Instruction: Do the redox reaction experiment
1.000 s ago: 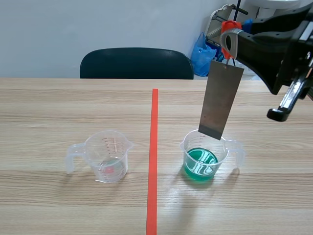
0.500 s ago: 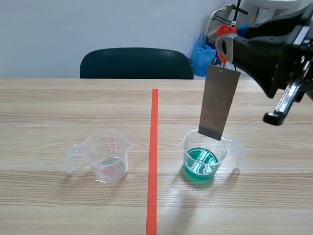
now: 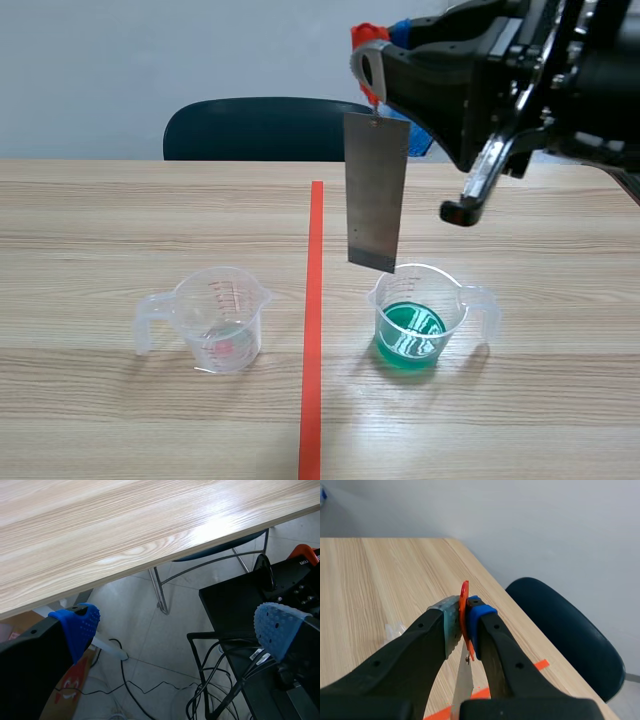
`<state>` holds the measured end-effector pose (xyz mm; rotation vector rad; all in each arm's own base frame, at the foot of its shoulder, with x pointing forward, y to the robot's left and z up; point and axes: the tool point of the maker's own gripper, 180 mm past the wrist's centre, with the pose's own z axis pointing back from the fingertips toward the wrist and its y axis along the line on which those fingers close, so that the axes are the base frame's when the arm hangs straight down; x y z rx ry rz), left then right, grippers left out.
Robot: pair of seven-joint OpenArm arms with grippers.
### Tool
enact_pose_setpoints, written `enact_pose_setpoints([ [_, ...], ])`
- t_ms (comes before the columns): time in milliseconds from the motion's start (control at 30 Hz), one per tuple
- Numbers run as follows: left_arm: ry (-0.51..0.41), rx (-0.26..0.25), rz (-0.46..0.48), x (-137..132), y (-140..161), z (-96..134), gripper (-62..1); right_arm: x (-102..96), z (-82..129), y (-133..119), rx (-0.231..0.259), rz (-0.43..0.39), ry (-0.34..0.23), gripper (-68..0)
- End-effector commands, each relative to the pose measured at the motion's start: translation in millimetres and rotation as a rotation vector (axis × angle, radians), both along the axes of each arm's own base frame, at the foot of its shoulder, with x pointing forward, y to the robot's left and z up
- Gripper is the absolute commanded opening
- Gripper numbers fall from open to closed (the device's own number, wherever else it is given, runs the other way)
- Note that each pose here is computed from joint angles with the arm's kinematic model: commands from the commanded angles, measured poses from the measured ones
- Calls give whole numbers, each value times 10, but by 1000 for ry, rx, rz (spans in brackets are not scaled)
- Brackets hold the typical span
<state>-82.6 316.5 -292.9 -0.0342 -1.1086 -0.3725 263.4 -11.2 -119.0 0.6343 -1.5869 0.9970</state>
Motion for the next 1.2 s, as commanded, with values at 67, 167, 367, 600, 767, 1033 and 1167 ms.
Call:
enact_pose_setpoints([
  [67,-46,-16,-2,21,-38,87,14,5,139,171,28,38,-26,-669],
  [167,-46,-16,-2,21,-38,87,14,28,151,305,36,63,-20,-669],
  [367,-46,-16,-2,21,-38,87,14,141,92,549,66,98,26,-669],
  [600,-46,-16,-2,22,-38,86,14,274,38,770,114,128,74,-669],
  [767,-46,-16,-2,22,-38,86,14,301,-19,915,135,151,109,-669],
  [1033,-46,-16,-2,22,-38,86,14,270,-154,1125,113,178,134,-669],
  [1167,-46,-16,-2,22,-38,86,14,239,-148,1187,110,188,125,-669],
])
